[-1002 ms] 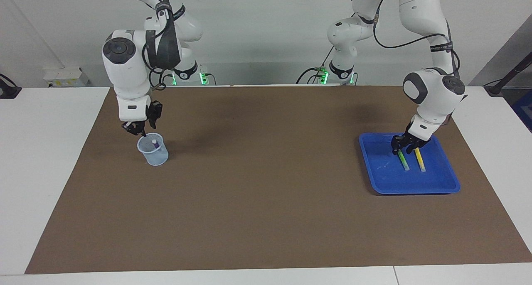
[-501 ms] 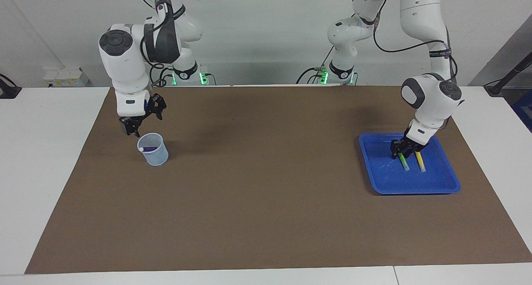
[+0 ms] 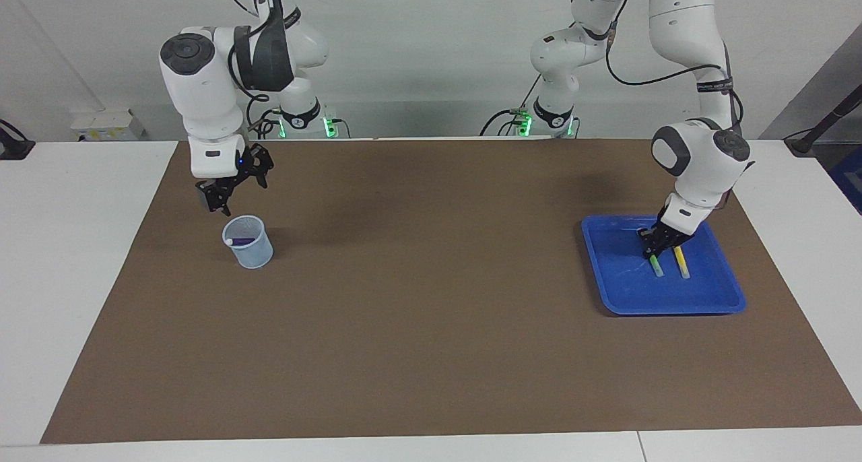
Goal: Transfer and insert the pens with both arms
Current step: 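Insert the purple pen into the cup while the left gripper grasps the green pen, then lift the green pen with the left gripper while the right gripper approaches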
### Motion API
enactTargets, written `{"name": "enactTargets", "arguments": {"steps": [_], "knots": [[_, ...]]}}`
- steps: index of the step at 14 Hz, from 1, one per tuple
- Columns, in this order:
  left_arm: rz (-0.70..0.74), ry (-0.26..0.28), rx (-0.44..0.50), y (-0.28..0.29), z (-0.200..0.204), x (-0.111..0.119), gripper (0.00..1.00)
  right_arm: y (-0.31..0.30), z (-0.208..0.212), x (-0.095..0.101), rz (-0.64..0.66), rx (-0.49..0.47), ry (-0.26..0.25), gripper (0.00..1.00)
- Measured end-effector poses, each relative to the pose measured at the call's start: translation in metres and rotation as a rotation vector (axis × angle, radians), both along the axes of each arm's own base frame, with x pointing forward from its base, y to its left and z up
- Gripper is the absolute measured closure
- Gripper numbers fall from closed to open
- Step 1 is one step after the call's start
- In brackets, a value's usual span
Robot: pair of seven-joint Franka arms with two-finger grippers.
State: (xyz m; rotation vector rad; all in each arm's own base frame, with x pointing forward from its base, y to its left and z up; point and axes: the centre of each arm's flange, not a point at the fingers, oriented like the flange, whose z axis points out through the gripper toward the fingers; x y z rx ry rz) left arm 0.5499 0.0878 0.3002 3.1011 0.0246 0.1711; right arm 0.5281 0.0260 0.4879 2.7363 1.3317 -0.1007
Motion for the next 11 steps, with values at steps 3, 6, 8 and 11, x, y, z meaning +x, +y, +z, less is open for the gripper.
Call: {"name": "enactTargets", "arguments": {"steps": [3,6,8,11], "knots": [[0.02,0.024,-0.009,-0.004,0.003,0.003,0.83,0.003,0.0,0.0,-0.016,0.035,0.002,0.0],[0.072,0.094,-0.03,-0.02,0.034,0.022,0.83,0.011,0.001,0.0,-0.098,0.117,-0.003,0.0],[0.112,0.12,-0.037,-0.037,0.058,0.033,0.83,0.028,0.001,-0.001,-0.132,0.155,0.0,0.0],[0.213,0.144,-0.05,-0.06,0.079,0.035,0.83,0.059,0.002,-0.005,-0.228,0.271,0.024,0.0]]}}
